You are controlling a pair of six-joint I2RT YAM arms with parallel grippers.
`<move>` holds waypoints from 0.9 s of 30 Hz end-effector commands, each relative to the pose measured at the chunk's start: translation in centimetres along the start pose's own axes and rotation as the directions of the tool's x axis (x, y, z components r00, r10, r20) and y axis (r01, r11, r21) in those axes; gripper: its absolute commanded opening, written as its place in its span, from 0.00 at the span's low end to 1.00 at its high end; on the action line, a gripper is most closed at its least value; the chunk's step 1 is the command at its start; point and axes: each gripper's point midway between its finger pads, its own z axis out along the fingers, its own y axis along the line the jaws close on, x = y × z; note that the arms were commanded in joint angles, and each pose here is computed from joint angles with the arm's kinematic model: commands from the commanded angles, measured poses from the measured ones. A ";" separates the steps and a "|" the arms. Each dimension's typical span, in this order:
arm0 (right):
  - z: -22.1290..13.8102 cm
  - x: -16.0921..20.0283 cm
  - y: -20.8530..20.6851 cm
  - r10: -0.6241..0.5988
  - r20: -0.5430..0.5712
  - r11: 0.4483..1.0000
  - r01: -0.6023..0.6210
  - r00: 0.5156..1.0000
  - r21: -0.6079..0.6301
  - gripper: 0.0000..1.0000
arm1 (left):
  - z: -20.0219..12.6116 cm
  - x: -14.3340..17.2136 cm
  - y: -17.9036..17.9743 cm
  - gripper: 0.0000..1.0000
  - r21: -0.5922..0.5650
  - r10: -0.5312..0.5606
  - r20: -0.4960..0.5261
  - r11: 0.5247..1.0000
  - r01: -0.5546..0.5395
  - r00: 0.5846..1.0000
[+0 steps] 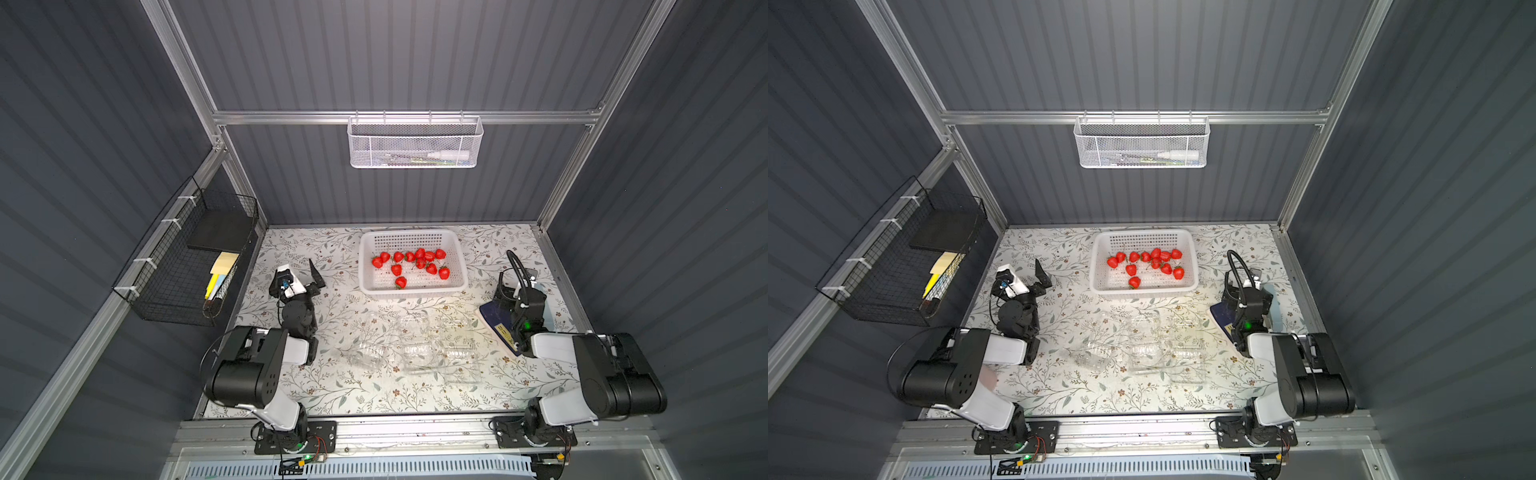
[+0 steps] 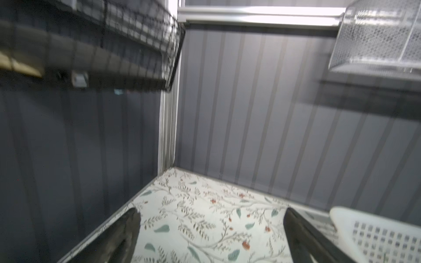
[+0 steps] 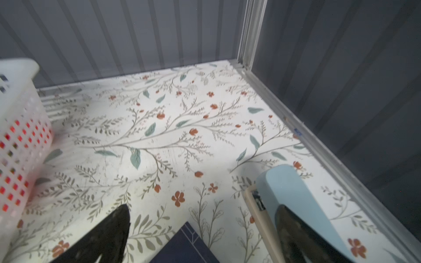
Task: Pack strawberries into containers
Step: Pick up the strawberry from the basket.
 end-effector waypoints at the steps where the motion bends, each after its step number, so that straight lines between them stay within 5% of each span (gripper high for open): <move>1: -2.0 -3.7 -0.9 -0.016 0.070 0.998 0.011 0.997 0.065 0.99 | 0.9 -3.4 1.2 1.00 -0.134 -0.109 0.043 0.984 0.114 0.993; 5: -5.0 -7.6 -1.6 0.157 0.002 0.984 -0.157 0.988 0.085 0.99 | 4.5 -4.0 0.8 1.00 -0.285 -0.245 -0.042 0.932 0.224 0.969; 9: -6.7 -11.8 4.3 0.043 0.082 0.994 -0.034 0.996 -0.101 0.99 | 7.2 -4.6 0.6 1.00 -0.388 -0.347 -0.041 0.870 0.305 0.937; 13: -5.5 -13.7 10.9 -0.033 0.060 0.965 0.047 0.998 -0.257 0.99 | 10.3 -4.2 -2.7 1.00 -0.284 -0.324 -0.123 0.917 0.279 0.938; 18: -1.6 -12.1 19.1 -0.114 -0.156 0.900 0.036 0.981 -0.434 0.98 | 13.2 -2.5 -7.0 0.93 -0.122 -0.268 -0.219 0.962 0.246 0.938; 23: 1.6 -10.8 25.4 -0.169 -0.162 0.810 0.044 0.972 -0.585 0.79 | 13.4 -0.6 -11.5 0.85 0.092 -0.229 -0.302 0.959 0.268 0.925; 27: 3.3 -8.6 27.9 -0.186 -0.272 0.788 -0.022 0.944 -0.616 0.65 | 13.1 2.3 -14.1 0.85 0.186 -0.196 -0.382 0.941 0.283 0.903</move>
